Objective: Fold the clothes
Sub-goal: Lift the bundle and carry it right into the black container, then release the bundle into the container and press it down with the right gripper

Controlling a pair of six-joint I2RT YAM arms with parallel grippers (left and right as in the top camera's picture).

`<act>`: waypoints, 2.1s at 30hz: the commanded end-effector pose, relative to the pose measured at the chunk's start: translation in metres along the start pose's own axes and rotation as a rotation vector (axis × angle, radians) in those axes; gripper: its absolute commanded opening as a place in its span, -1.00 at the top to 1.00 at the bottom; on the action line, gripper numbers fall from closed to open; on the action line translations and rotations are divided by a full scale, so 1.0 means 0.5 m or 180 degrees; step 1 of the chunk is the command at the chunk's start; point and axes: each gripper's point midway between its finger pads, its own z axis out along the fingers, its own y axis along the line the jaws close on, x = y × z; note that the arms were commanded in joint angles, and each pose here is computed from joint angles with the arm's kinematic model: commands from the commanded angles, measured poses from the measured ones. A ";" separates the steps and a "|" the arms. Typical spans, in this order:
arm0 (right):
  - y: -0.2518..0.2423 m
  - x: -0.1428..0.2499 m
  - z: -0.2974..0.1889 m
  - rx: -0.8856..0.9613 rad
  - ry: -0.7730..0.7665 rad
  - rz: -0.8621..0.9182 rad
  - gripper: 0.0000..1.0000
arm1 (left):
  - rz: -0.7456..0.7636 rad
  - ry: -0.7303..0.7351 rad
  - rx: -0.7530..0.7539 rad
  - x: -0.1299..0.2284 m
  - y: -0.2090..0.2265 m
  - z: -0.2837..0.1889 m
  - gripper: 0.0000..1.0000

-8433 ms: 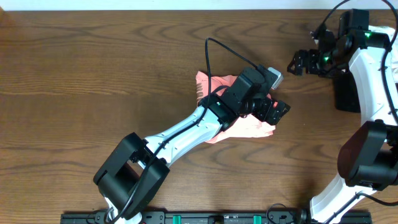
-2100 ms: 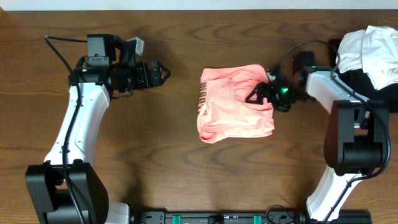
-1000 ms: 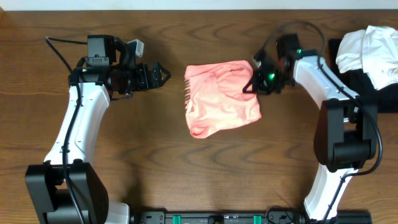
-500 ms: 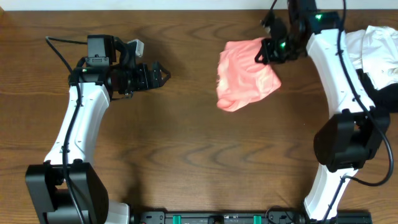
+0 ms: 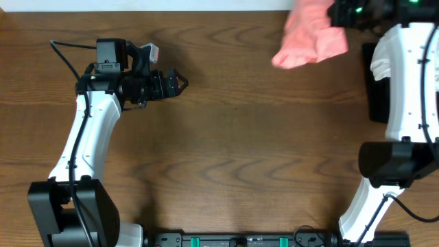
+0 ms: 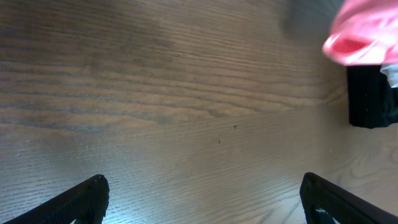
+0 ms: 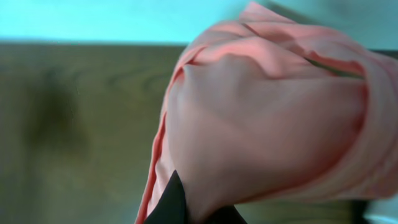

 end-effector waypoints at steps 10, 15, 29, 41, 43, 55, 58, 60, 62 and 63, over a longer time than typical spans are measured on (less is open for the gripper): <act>-0.229 -0.118 -0.138 0.0602 -0.0997 0.1390 0.97 | 0.0076 -0.0059 -0.0009 -0.011 -0.006 -0.011 -0.96; -0.323 -0.122 -0.181 0.0812 -0.1219 0.1745 0.98 | 0.0076 -0.0059 -0.0009 -0.011 -0.006 -0.011 -0.96; -0.449 -0.106 -0.235 0.1115 -0.1388 0.1798 0.97 | 0.0074 -0.0057 -0.0008 -0.011 -0.006 -0.011 -0.96; -0.502 -0.040 -0.165 0.0763 -0.1047 0.1542 0.98 | 0.0077 -0.0061 -0.0016 -0.011 -0.005 -0.011 -0.96; -0.513 -0.019 -0.152 0.0775 -0.0964 0.1608 0.97 | 0.0075 -0.0069 -0.0069 -0.012 0.000 -0.011 -0.96; -0.557 0.117 -0.164 0.0887 -0.0407 0.2503 0.88 | 0.0076 -0.0074 -0.0090 -0.013 0.003 -0.011 -0.96; -0.569 0.152 -0.177 0.0929 -0.0271 0.2668 0.78 | 0.0077 -0.0075 -0.0090 -0.013 0.003 -0.011 -0.96; -0.574 0.172 -0.185 0.0952 -0.0194 0.2757 0.70 | 0.0078 -0.0076 -0.0090 -0.013 0.003 -0.011 -0.96; -0.581 0.192 -0.194 0.0976 -0.0122 0.2854 0.62 | 0.0078 -0.0076 -0.0090 -0.013 0.003 -0.011 -0.96; -0.583 0.200 -0.198 0.0985 -0.0092 0.2896 0.58 | 0.0077 -0.0075 -0.0090 -0.013 0.003 -0.011 -0.96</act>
